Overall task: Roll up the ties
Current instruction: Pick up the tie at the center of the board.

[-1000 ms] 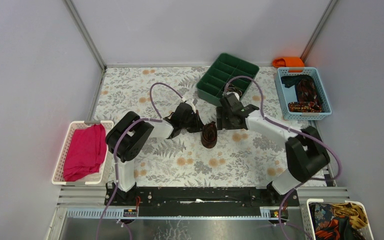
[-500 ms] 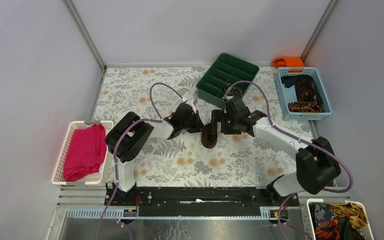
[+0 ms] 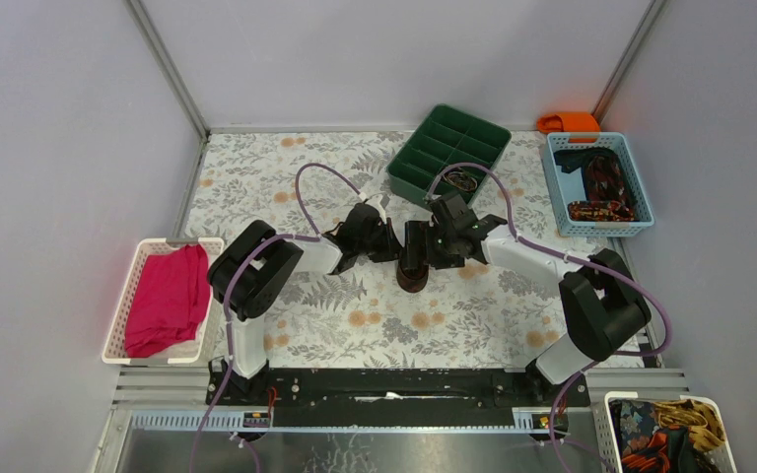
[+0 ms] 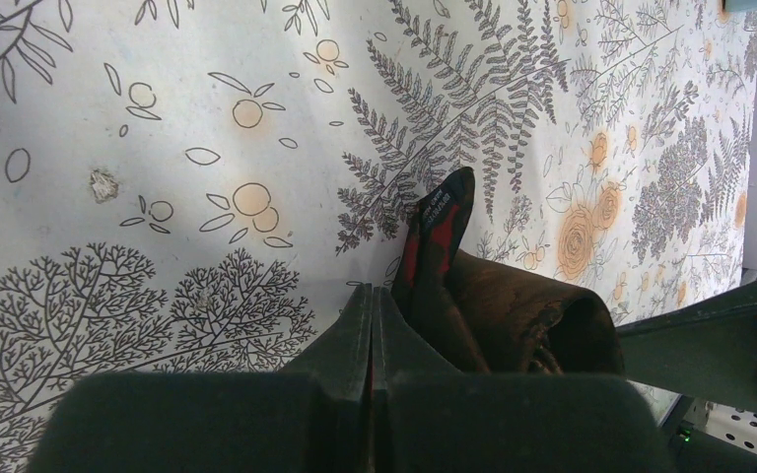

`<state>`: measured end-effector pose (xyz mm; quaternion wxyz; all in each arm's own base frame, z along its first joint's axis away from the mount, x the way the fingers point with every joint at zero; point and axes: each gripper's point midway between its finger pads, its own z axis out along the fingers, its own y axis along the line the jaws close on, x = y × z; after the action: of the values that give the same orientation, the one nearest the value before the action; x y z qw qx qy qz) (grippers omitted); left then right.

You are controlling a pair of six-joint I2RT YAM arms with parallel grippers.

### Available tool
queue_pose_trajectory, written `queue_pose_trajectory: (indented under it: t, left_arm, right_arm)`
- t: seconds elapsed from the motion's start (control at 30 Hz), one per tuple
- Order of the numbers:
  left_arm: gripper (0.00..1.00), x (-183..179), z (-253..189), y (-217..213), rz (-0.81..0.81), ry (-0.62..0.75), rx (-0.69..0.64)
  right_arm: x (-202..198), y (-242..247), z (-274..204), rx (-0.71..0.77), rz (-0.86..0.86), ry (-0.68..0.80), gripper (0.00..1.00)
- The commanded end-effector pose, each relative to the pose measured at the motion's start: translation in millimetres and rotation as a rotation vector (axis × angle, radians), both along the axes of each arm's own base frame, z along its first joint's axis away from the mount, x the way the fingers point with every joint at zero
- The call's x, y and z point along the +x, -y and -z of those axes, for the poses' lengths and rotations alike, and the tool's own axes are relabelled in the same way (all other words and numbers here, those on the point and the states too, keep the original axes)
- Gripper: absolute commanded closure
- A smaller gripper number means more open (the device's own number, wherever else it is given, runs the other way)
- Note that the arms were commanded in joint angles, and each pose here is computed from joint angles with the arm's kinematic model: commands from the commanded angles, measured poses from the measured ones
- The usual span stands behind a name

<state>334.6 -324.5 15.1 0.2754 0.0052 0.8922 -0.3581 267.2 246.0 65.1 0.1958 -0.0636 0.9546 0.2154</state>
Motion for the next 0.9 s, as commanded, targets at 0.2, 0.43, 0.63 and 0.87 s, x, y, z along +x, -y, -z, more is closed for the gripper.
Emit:
queue_pose_trajectory:
  t: [0.2,0.43,0.63,0.87]
  left_arm:
    - [1.00,-54.1,68.7,-35.3,0.039,-0.202,0.201]
    - [1.00,-54.3,70.4,-34.0,0.044,-0.207,0.197]
    - [1.00,-54.6,71.1,-33.8,0.046,-0.208,0.198]
    - [1.00,-54.3,70.8,-32.8,0.048,-0.208,0.194]
  right_arm:
    - [5.9,-22.4,-26.7,0.097,0.010,0.039,0.00]
    - [4.3,-30.5,-26.9,0.098,0.005,0.036,0.00]
    - [3.7,-31.5,-28.5,0.083,0.007,0.031,0.00]
    - [10.1,-25.7,3.6,-0.071,0.026,0.007,0.00]
